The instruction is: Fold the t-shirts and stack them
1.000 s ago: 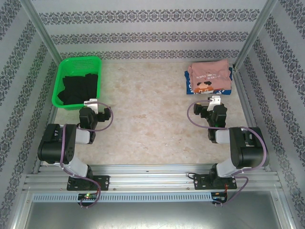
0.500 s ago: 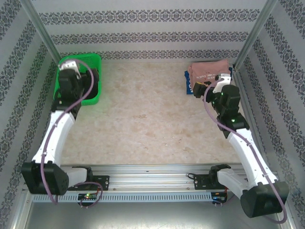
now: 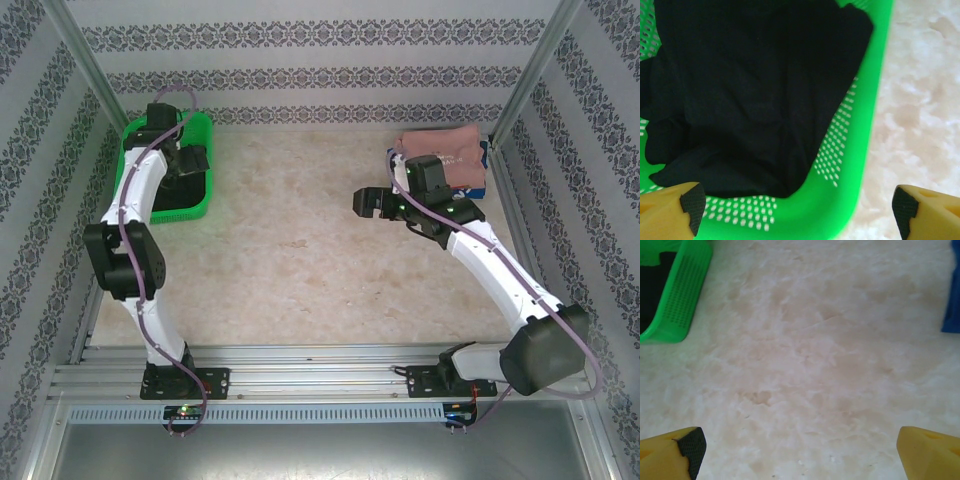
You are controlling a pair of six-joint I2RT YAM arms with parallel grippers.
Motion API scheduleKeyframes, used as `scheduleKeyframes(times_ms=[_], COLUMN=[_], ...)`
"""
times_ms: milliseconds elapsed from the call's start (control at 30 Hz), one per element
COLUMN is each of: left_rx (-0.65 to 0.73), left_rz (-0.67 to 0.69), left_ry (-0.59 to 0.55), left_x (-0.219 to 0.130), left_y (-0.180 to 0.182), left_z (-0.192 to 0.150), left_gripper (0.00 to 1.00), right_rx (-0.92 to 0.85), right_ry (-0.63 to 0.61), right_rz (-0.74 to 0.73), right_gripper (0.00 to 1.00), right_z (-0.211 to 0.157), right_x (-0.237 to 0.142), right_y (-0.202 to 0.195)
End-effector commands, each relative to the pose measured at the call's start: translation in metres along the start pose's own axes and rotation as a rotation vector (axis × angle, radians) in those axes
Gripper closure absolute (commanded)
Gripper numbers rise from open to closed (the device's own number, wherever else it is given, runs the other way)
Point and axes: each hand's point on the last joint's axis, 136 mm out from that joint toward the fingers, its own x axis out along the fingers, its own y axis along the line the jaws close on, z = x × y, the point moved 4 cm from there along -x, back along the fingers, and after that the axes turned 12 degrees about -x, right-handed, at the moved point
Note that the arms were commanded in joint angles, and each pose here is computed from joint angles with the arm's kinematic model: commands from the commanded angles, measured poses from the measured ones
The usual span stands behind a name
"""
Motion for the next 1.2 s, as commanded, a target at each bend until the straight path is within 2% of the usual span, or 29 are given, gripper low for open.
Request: scheduleKeyframes(times_ms=[0, 167, 300, 400, 533, 633, 667, 733, 867, 933, 1033, 1167], left_rx=[-0.024, -0.071, -0.131, -0.213, -0.266, -0.255, -0.246, -0.212, -0.147, -0.126, -0.114, -0.037], left_rz=[0.007, -0.009, -0.155, -0.194, -0.249, -0.314, -0.331, -0.356, -0.402, -0.466, -0.661, -0.960], left_ry=[0.049, 0.079, 0.048, 0.056, 0.035, 0.004, -0.012, -0.096, -0.295, -0.381, -0.470, -0.537], left_x=[0.014, 0.057, 0.086, 0.109, 0.118, 0.105, 0.094, 0.055, -0.050, -0.111, -0.198, -0.304], left_y=[0.010, 0.010, -0.011, -0.016, -0.023, -0.032, -0.035, -0.039, -0.041, -0.046, -0.070, -0.119], left_z=[0.008, 0.015, 0.021, 0.018, 0.022, 0.034, 0.041, 0.059, 0.089, 0.099, 0.103, 0.089], left_gripper=[0.11, 0.22, 0.26, 0.33, 0.63, 0.93, 1.00, 1.00, 1.00, 1.00, 1.00, 1.00], right_rx=[0.004, 0.016, 0.025, 0.035, 0.028, 0.023, 0.025, 0.031, 0.039, 0.043, 0.059, 0.085], right_ry=[0.018, 0.021, 0.018, 0.013, -0.016, -0.028, -0.028, -0.033, -0.047, -0.043, -0.050, -0.078], right_rz=[0.065, 0.073, 0.092, 0.096, 0.106, 0.100, 0.096, 0.091, 0.082, 0.071, 0.071, 0.069], right_gripper=[0.02, 0.02, 0.02, 0.02, 0.02, 0.02, 0.02, 0.02, 0.02, 0.02, 0.02, 0.02], right_z=[0.003, -0.001, -0.001, 0.001, 0.008, 0.010, 0.010, 0.010, 0.008, 0.006, 0.009, 0.019], right_x=[-0.006, -0.011, -0.014, -0.014, -0.019, -0.020, -0.020, -0.020, -0.019, -0.016, -0.011, -0.005], right_y=[0.016, 0.018, 0.021, 0.023, 0.028, 0.029, 0.029, 0.029, 0.028, 0.025, 0.023, 0.018])
